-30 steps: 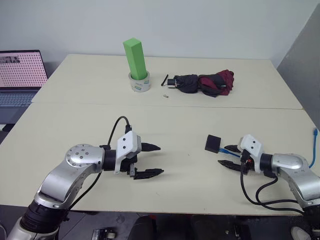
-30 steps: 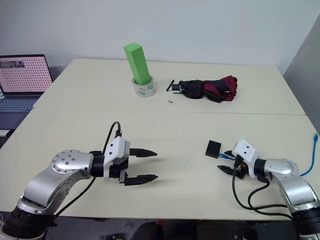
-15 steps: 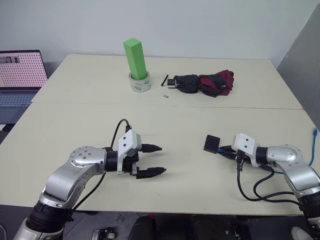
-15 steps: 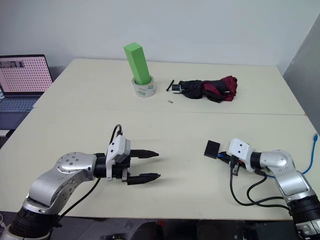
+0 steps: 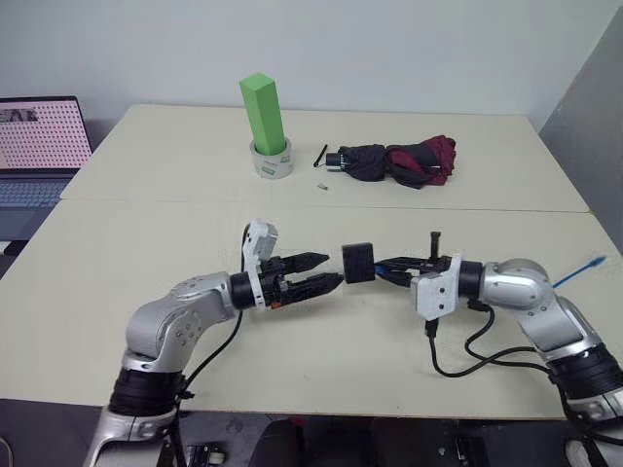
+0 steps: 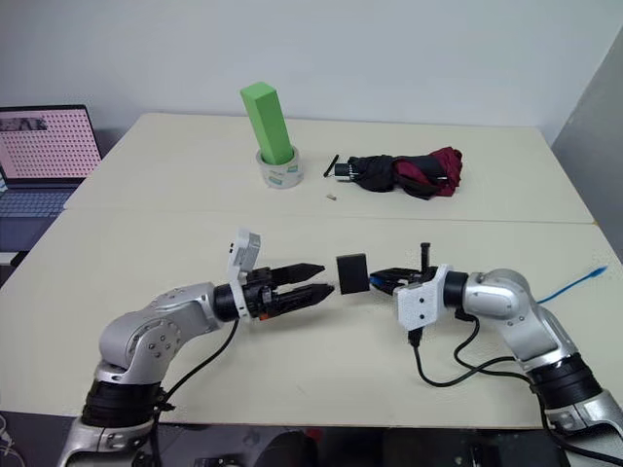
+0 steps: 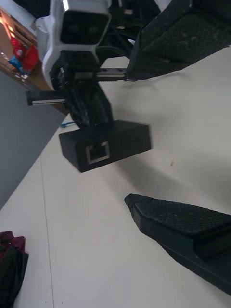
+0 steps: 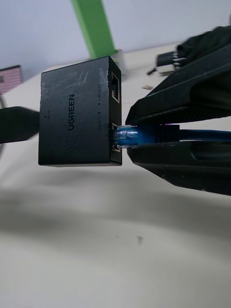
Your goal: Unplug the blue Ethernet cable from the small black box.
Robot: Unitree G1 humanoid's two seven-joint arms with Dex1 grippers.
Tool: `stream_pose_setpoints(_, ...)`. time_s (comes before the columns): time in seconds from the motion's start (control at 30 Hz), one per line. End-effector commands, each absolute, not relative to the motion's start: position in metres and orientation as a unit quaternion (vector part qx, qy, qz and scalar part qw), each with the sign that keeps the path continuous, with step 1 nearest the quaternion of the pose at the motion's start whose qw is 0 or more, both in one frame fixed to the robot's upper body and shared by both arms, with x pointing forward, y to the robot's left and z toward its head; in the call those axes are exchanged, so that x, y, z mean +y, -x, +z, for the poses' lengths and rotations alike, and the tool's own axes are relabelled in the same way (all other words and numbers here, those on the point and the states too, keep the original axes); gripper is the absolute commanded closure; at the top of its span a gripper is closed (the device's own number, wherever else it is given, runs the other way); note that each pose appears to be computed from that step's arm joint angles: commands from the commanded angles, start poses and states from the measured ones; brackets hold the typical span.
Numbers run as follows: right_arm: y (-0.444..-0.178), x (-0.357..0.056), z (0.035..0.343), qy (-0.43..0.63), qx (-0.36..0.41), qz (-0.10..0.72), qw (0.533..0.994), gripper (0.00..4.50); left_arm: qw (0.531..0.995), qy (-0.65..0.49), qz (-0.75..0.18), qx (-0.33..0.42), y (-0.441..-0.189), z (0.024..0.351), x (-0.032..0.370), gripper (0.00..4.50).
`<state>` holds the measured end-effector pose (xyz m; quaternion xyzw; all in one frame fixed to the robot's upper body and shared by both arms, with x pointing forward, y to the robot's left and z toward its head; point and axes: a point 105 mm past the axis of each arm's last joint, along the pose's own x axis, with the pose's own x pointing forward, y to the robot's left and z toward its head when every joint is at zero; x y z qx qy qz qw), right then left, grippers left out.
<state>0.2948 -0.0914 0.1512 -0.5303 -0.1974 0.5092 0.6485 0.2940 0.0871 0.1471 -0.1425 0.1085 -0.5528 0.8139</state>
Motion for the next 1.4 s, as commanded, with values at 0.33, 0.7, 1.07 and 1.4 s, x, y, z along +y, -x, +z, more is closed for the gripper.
stream_pose_setpoints(0.33,-0.282,-0.067,0.174,0.539,-0.275,0.506,0.615,4.32,0.788,0.201,-0.576,0.079,-0.293,0.168,0.080,1.43)
stream_pose_setpoints(0.7,-0.280,-0.061,0.173,0.544,-0.290,0.508,0.602,4.32,0.781,0.205,-0.583,0.087,-0.289,0.166,0.082,3.71)
stream_pose_setpoints(1.07,-0.267,-0.082,0.175,0.499,-0.189,0.566,0.628,1.83,0.775,0.173,-0.602,0.084,-0.290,0.170,0.084,3.71)
stream_pose_setpoints(1.4,-0.253,-0.080,0.202,0.130,0.013,0.620,0.774,1.63,0.733,0.081,-0.672,0.068,-0.276,0.186,0.087,3.71)
